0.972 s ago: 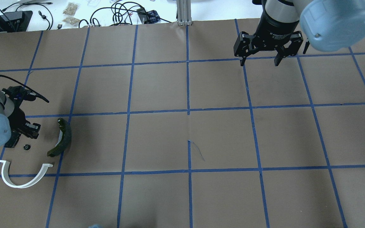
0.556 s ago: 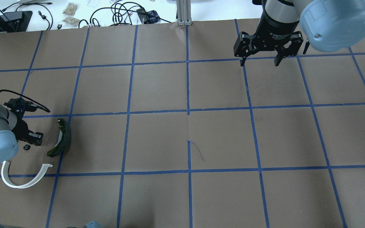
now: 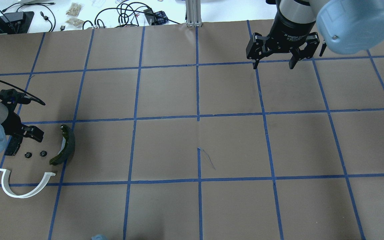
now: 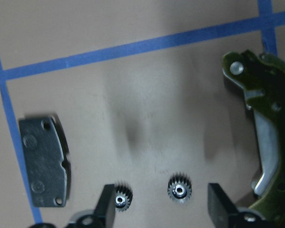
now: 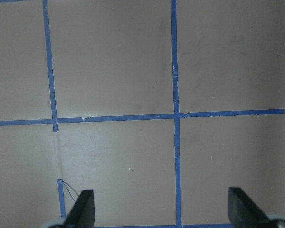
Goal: Place bearing gear from tray to pile
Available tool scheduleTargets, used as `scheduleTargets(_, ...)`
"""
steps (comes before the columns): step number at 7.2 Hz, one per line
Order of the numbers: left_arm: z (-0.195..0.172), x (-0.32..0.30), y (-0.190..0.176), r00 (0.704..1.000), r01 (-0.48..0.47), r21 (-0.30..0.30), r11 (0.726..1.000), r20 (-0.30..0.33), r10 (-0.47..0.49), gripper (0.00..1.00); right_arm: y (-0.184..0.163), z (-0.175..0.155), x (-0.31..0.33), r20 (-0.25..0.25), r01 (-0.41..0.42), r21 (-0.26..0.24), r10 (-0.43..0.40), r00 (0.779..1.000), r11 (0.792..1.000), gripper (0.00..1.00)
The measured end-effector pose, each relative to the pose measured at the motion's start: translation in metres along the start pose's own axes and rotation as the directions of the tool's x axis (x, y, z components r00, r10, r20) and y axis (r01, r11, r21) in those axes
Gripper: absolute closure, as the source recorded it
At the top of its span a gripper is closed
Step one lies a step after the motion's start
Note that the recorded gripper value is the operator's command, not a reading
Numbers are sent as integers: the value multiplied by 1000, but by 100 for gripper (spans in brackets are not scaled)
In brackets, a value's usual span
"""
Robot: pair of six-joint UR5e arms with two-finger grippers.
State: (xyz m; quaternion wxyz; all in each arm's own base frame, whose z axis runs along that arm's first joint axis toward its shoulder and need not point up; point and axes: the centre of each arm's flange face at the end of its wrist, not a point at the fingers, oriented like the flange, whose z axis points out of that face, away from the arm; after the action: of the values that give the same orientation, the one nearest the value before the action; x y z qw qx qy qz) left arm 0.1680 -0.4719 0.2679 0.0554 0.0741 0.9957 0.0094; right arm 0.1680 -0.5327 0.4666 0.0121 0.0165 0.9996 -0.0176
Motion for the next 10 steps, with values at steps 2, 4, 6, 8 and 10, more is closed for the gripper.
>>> scheduleTargets(2,-126,71,-48,998,55,-53,997,-42,-57,0,4,2,0,-2,-1,-33,1,1000,999,0)
scheduleTargets(4,-241,183,-60,996,87,-40,995,-29,-88,0,10,1,1,-5,-2,-67,2,1000,998,0)
scheduleTargets(6,-260,258,-54,989,143,-18,990,-19,-143,0,8,-1,1,-3,-3,-50,3,1000,999,0)
scheduleTargets(8,-254,279,-54,986,164,66,984,-38,-161,0,2,-4,4,1,-7,0,7,1000,1000,0)
scheduleTargets(10,-252,286,-57,986,160,97,982,-56,-155,0,1,-11,9,0,-18,16,18,1000,1000,0)
